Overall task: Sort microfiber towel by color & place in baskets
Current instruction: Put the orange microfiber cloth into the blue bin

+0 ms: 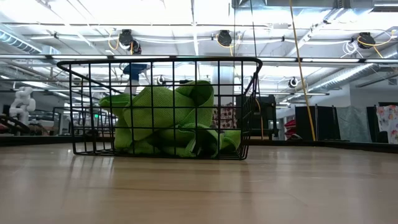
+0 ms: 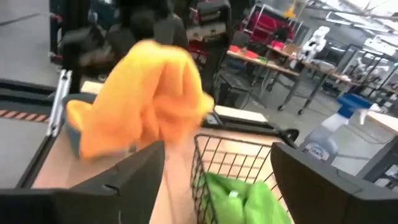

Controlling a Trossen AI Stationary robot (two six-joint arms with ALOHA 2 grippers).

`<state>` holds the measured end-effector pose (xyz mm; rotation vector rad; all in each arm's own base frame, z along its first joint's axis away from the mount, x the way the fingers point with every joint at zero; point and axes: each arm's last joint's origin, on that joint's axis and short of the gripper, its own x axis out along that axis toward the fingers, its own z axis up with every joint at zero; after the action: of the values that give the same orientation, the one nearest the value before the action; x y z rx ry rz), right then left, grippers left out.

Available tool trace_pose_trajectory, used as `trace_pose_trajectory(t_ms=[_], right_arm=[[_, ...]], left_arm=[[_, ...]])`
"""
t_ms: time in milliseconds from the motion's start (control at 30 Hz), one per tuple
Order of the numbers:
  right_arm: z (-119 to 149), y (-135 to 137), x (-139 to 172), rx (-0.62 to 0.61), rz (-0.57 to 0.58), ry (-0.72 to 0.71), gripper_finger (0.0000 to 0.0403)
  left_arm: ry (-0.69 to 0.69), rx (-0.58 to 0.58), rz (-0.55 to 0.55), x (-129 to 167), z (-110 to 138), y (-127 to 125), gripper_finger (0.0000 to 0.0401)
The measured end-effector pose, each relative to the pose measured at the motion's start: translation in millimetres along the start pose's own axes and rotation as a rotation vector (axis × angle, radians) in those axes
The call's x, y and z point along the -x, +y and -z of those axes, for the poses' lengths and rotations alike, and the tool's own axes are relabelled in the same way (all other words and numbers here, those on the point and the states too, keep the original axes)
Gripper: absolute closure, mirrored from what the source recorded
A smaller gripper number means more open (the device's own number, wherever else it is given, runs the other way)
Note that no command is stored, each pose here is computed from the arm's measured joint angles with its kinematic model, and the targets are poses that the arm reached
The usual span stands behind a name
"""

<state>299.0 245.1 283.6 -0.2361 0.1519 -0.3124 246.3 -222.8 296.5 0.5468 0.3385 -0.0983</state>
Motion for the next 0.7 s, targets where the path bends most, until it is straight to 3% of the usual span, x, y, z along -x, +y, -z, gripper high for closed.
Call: trace_pose_trajectory(t_ms=[233, 433, 567, 700], right_arm=[[11.4, 4.7, 7.5, 0.012, -0.036, 0.064, 0.0123], [13.6, 4.6, 7.6, 0.006, -0.04, 0.078, 0.0139], [13.7, 3.0, 4.9, 0.004, -0.032, 0.079, 0.0149], [13.4, 1.5, 2.1, -0.008, -0.025, 0.078, 0.0156]], left_arm=[[0.179, 0.331, 0.084, 59.9, 16.1, 9.1, 0.0352], [0.554, 0.666, 0.135, 107.1, 49.1, 3.9, 0.0352], [0.788, 0.777, 0.202, 127.2, 59.3, -9.1, 0.0352], [0.831, 0.818, 0.217, 134.4, 60.4, -20.8, 0.0352]])
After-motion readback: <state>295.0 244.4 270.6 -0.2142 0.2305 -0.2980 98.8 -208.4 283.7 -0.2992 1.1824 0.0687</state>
